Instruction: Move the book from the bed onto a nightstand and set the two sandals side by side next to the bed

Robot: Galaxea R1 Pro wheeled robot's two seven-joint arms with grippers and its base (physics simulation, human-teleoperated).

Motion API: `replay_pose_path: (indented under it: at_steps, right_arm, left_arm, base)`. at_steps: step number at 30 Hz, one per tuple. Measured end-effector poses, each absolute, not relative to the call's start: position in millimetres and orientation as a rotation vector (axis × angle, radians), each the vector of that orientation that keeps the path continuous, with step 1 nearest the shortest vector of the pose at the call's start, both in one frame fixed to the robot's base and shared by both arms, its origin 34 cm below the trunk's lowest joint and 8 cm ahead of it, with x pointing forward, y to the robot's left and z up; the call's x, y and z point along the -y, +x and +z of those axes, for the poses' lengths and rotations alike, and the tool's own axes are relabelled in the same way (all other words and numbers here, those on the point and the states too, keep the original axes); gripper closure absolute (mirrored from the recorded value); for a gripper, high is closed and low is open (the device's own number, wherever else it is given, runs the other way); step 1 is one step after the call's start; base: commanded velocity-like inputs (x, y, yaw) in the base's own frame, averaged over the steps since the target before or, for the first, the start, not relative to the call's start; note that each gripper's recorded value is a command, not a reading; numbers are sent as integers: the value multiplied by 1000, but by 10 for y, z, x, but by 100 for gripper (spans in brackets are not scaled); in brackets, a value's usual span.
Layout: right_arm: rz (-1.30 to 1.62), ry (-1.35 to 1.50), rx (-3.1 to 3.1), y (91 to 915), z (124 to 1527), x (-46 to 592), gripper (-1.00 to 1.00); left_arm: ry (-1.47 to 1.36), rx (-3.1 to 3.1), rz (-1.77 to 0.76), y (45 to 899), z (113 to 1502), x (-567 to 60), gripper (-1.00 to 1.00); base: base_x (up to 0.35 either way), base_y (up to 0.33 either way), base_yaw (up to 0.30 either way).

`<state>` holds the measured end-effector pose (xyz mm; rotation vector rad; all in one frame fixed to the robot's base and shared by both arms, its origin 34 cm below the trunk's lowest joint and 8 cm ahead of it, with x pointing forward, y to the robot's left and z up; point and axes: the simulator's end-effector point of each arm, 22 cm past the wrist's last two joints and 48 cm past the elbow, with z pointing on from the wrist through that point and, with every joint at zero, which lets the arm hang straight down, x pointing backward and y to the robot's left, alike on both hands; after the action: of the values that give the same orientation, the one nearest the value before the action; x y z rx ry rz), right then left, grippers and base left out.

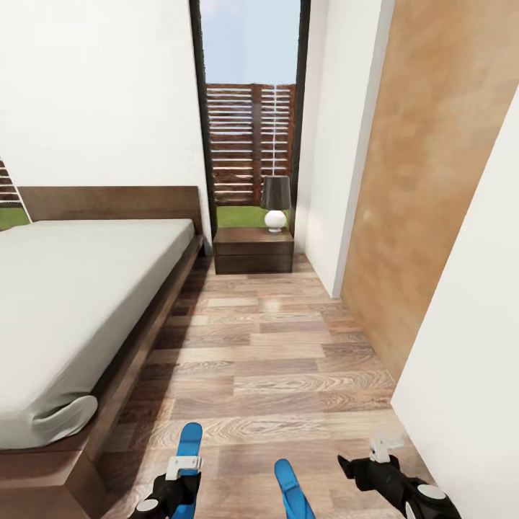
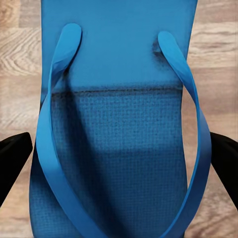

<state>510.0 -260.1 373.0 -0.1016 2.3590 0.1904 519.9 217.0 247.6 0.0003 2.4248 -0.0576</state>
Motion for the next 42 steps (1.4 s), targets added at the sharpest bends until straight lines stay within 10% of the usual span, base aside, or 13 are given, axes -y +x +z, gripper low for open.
replay_pose_path:
  at_steps: [42]
  right_arm:
    - [66,-235,-2660,5133,2747,2141,-100]
  left_arm:
    - [1,-2407,-60,5310,2558,-2167,100]
  base:
    - [1,-1,0]
